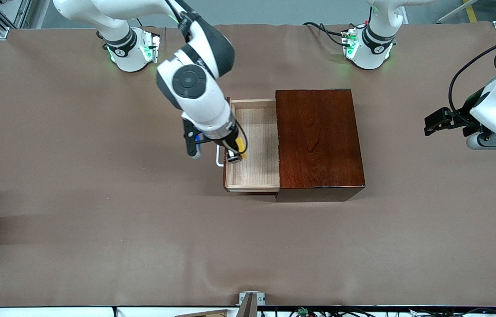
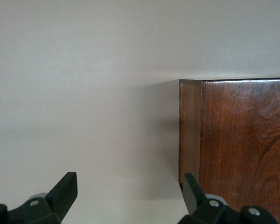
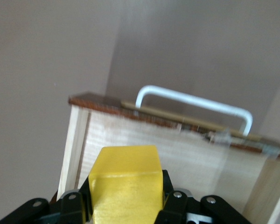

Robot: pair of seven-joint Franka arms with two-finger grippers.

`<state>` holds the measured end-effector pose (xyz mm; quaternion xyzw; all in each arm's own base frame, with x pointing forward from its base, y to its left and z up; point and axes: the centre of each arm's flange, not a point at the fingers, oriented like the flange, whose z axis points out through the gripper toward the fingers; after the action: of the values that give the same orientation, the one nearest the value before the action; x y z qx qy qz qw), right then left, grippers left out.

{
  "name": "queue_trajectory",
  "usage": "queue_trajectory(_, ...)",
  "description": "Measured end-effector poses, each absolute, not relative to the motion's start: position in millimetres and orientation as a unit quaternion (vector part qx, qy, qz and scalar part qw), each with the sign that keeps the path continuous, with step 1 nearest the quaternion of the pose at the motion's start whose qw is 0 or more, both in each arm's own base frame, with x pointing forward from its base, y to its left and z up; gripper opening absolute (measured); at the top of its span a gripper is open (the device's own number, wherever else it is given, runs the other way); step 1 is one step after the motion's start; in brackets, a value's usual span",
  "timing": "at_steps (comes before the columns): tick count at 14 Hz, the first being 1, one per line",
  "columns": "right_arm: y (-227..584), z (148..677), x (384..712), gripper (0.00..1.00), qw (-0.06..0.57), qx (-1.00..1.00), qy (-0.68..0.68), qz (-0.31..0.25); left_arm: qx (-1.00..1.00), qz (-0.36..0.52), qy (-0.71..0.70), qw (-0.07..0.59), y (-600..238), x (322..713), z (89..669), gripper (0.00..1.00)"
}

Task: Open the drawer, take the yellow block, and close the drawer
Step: 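Lift the cube out and set it on the table with the right gripper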

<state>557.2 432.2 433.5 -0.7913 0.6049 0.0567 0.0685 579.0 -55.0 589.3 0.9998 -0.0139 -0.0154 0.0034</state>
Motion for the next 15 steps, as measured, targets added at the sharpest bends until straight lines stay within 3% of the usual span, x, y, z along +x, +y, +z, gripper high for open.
queue_trajectory(8, 304.6, 441.2, 620.2, 0.56, 0.051, -0.856, 0.512, 0.054, 0.999, -0.012, -0.047, 0.006, -92.9, 580.9, 585.0, 1.00)
queue_trajectory(15, 153.5, 427.2, 661.4, 0.56, 0.041, -0.936, 0.343, 0.073, 0.983, -0.015, -0.181, 0.005, -248.7, 536.0, 582.3, 1.00)
